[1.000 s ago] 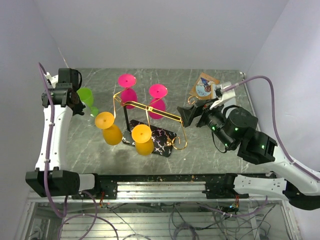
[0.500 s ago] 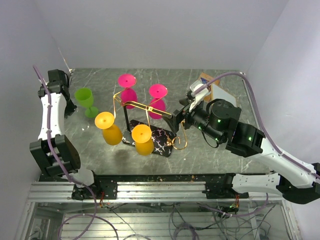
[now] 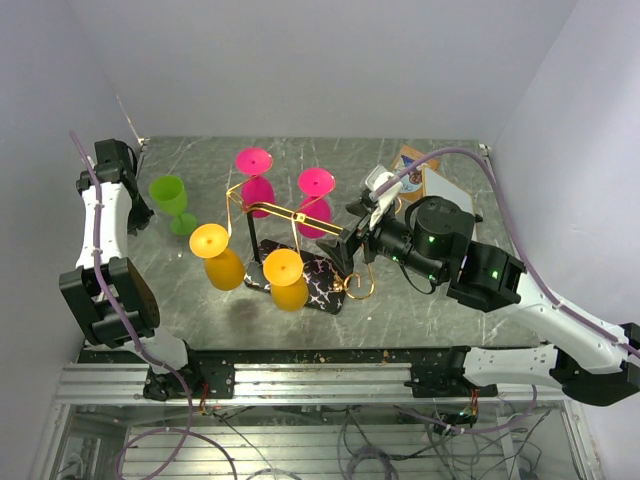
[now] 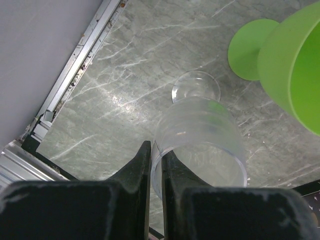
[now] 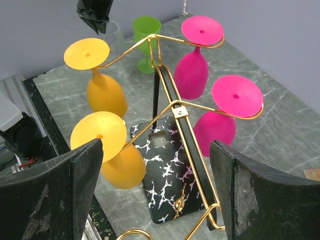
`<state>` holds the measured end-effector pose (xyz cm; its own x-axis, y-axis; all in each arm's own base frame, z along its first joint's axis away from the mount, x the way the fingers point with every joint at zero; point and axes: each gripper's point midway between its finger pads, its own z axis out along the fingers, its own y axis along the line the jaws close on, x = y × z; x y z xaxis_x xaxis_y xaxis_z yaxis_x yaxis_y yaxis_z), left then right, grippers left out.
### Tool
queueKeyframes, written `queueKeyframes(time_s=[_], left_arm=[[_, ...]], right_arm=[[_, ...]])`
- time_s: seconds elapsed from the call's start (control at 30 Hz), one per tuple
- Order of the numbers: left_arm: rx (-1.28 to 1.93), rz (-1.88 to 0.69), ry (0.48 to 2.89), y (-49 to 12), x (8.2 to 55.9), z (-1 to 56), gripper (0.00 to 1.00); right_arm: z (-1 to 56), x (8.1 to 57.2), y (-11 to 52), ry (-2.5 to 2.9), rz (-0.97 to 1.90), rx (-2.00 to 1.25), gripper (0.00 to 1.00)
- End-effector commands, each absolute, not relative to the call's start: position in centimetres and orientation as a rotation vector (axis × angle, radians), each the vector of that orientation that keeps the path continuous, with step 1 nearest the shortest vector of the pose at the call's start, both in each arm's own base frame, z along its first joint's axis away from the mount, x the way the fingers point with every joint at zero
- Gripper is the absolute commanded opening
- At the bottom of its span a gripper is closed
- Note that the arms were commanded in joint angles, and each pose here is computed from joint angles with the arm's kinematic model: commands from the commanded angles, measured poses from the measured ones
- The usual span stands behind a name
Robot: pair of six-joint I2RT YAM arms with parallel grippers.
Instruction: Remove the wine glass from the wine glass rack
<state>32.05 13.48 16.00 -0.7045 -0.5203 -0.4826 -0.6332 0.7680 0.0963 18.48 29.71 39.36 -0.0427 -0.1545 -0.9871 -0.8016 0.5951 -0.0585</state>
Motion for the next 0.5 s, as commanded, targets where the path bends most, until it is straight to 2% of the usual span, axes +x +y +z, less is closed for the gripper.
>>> queueKeyframes(time_s=[0.0, 0.2, 0.47], left_arm=[[-0.85, 0.332, 2.512, 13.6, 32.8, 16.5, 0.14], [-0.845, 0.337, 2.504, 13.6, 32.5, 17.0, 0.3], [-0.834, 0.324, 2.452, 13.4, 32.3, 19.5, 0.44]], right_arm=[[40.7, 17.6, 30.2, 1.502, 0.671, -0.883, 0.86], [40.6, 17.4, 30.6, 1.499, 0.685, -0.909, 0.84], [40.4, 17.1, 30.9, 1.5, 0.698, -0.928, 0.83]])
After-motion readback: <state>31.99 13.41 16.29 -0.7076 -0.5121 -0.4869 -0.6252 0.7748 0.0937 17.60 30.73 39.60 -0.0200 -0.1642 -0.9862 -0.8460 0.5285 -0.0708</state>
